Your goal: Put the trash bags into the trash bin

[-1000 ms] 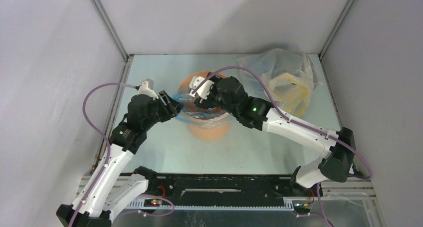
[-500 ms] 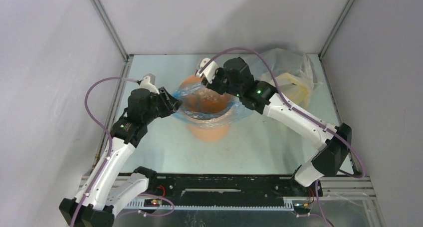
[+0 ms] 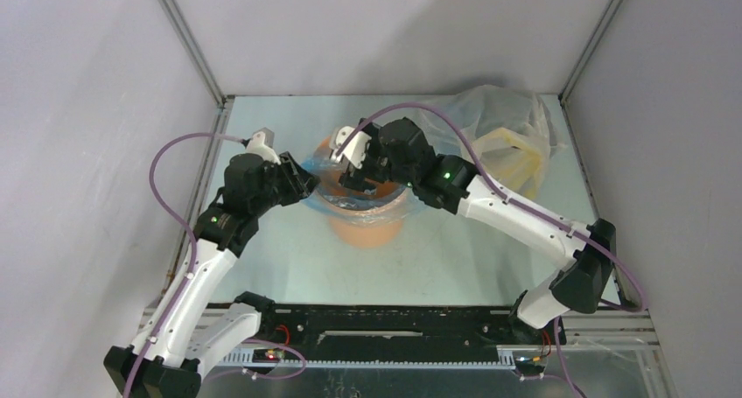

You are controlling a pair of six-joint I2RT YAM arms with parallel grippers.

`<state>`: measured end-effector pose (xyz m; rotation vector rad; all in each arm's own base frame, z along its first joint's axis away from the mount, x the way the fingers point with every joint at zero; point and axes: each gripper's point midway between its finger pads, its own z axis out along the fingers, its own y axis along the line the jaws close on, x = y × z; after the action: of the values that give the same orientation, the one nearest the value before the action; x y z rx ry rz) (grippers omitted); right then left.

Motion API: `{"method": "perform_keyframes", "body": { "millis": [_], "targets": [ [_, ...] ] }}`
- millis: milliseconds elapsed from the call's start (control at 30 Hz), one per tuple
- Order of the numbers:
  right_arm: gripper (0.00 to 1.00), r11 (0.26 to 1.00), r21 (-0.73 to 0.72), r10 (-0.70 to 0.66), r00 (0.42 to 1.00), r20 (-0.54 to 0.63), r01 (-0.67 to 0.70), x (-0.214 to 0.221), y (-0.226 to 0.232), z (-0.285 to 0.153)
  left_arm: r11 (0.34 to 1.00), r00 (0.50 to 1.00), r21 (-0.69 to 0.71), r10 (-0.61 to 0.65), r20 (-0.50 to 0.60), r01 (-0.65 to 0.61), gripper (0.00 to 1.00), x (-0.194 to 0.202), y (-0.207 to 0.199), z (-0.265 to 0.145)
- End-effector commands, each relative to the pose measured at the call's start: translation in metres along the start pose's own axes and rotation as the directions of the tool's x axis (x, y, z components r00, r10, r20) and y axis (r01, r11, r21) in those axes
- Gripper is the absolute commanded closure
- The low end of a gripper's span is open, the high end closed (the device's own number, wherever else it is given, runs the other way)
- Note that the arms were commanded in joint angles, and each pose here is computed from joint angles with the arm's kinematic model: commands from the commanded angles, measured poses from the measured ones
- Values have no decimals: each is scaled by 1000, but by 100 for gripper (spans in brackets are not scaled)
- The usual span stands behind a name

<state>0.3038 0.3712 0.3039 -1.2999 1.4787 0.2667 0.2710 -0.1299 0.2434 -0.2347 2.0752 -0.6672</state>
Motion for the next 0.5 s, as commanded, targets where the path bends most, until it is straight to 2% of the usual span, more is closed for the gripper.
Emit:
{"method": "perform_keyframes", "body": {
  "millis": [0,167,200,267,333,400,467],
  "targets": [
    [13,992,91,-85,996,2,85,-7,-9,-6,999,999,21,29,28,-30,53,-12,-7,-8],
    [16,982,146,-110,993,-50,116,3,-19,11,999,999,23,26,23,-26,53,-10,-7,-7],
    [21,980,158,-112,992,-51,119,3,-21,14,999,999,22,25,22,-25,53,-10,-7,-7],
    [42,979,167,-113,993,-45,119,-1,-24,19,999,1000,21,25,19,-26,53,-9,-6,-6],
    [55,983,156,-92,996,-17,93,-9,-26,22,999,1000,21,25,16,-26,53,-9,-6,-6],
    [62,990,128,-57,998,25,54,-16,-29,24,999,1000,19,27,16,-27,53,-9,-5,-5],
    [65,996,88,-8,998,62,2,-20,-33,27,999,999,18,28,15,-29,53,-8,-5,-5]
  ]
}}
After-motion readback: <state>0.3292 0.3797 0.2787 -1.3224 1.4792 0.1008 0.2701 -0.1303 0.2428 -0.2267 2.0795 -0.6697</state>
